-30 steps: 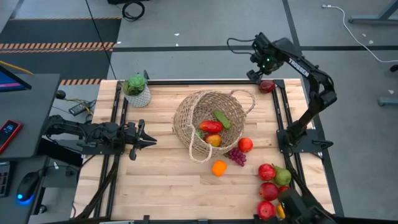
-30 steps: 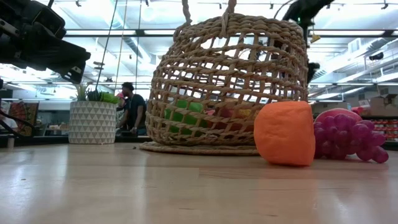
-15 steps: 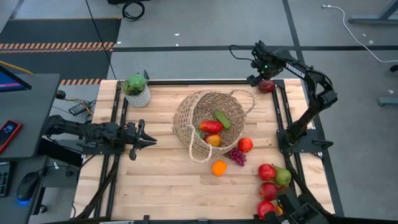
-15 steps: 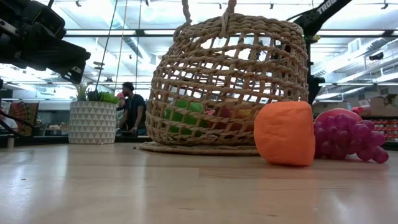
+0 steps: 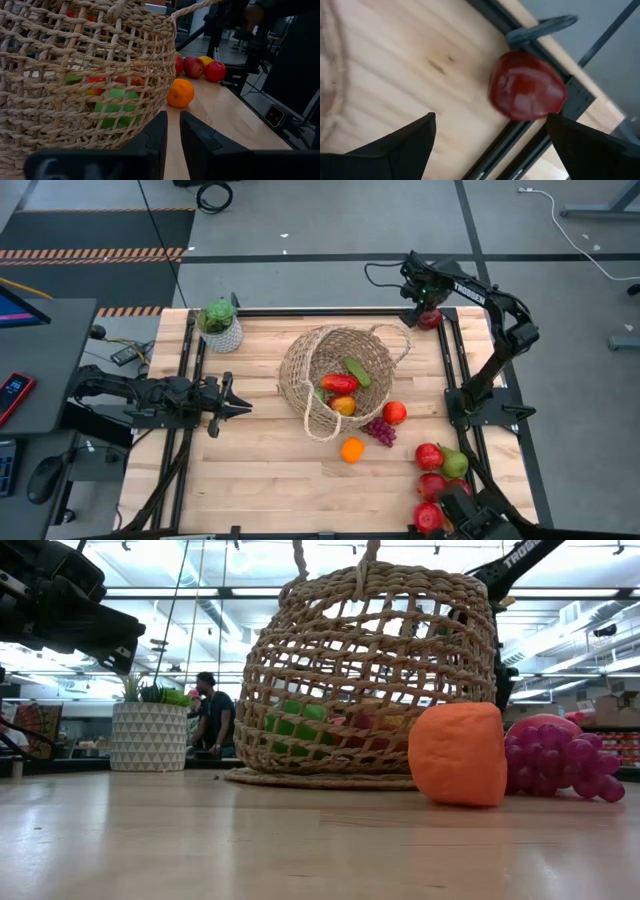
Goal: Build produce basket
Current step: Put the orange into the woven basket
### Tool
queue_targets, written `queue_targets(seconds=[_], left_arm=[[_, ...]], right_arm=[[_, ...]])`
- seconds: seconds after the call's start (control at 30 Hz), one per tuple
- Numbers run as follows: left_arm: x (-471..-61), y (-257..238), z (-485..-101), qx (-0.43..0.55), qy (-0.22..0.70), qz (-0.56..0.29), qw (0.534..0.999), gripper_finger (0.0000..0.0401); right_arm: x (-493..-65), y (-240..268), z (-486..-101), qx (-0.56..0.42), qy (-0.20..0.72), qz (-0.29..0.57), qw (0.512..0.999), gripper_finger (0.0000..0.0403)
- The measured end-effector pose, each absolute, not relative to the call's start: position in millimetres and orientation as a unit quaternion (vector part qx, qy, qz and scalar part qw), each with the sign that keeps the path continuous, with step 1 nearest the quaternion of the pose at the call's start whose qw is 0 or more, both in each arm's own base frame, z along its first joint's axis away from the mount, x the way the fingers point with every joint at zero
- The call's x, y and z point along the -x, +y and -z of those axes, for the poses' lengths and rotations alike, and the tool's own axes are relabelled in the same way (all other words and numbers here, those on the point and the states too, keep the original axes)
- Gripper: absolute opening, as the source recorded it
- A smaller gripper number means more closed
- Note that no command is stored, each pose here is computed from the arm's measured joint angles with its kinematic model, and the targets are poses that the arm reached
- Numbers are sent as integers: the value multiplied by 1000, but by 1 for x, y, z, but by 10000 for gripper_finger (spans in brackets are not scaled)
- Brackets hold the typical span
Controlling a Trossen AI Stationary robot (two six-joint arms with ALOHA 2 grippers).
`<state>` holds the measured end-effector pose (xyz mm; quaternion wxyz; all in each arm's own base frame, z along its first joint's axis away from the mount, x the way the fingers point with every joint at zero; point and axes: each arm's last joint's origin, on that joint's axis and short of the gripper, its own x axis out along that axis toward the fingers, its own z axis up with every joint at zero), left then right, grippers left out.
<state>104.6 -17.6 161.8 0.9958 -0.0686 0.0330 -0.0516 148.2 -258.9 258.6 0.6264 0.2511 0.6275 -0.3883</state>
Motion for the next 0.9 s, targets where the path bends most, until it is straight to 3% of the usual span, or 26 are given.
queue_targets(seconds=[0.1,0.23,0.57,0.73,0.9], left_arm=[[-105,-18,-162,69,33,52,996,57],[-105,-18,-162,69,33,52,996,61],[-105,-18,-162,69,33,52,996,57],[-105,-18,-162,69,33,52,996,56],[-105,-18,-162,69,33,51,996,62]], right_arm=[[-150,-255,-280,-265,596,402,643,370],[-158,-244,-322,-254,527,396,707,360],[-179,-181,-425,-185,317,259,893,357],[-184,-132,-456,-148,244,191,939,357],[-196,-84,-465,-136,230,147,952,357]])
